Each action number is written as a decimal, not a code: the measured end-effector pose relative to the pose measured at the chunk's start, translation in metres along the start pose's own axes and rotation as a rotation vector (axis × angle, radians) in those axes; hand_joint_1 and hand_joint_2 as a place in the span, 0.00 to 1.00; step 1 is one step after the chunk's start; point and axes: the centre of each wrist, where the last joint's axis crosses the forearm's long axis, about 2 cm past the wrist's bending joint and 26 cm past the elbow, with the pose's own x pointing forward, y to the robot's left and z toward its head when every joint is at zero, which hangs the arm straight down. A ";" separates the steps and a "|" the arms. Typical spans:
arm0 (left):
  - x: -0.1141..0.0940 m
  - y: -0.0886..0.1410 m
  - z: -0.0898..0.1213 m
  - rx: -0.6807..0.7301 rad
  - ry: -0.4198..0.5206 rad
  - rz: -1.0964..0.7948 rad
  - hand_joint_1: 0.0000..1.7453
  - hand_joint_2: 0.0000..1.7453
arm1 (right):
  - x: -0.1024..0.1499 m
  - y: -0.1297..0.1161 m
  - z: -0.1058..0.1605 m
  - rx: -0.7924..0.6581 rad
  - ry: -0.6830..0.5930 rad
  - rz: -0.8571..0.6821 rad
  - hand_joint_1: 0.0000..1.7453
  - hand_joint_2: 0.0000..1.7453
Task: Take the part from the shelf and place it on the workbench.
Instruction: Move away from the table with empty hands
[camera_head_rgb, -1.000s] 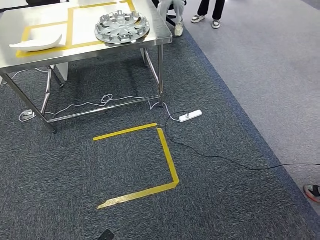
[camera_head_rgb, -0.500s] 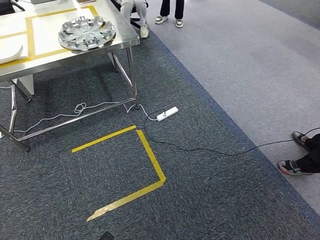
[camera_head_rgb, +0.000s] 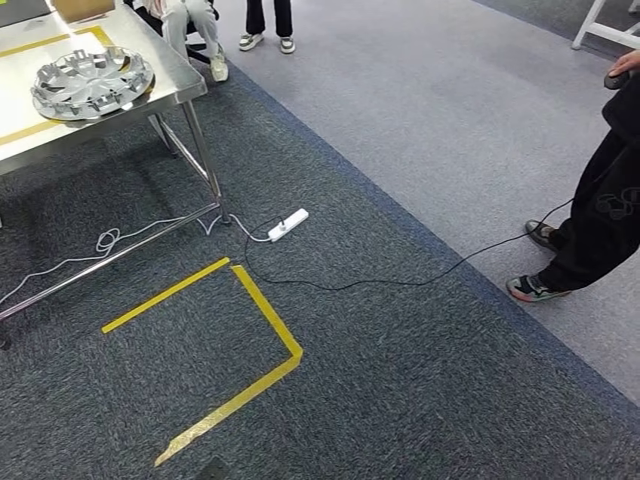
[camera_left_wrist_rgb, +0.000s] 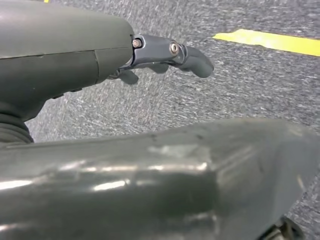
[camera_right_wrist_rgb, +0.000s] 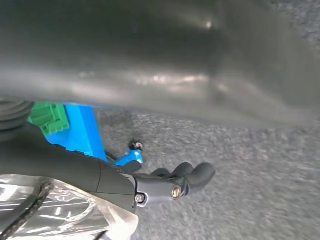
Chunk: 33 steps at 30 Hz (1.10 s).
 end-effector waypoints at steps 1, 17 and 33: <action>0.000 0.000 0.000 0.001 -0.001 0.000 0.00 0.00 | 0.000 0.000 0.000 0.001 0.001 0.000 0.00 0.00; -0.005 0.000 0.002 0.002 -0.022 0.007 0.00 0.00 | 0.002 0.002 0.001 0.011 -0.010 0.007 0.00 0.00; -0.006 0.001 0.002 0.009 -0.033 0.006 0.00 0.00 | 0.004 0.001 -0.001 0.014 -0.017 0.008 0.00 0.00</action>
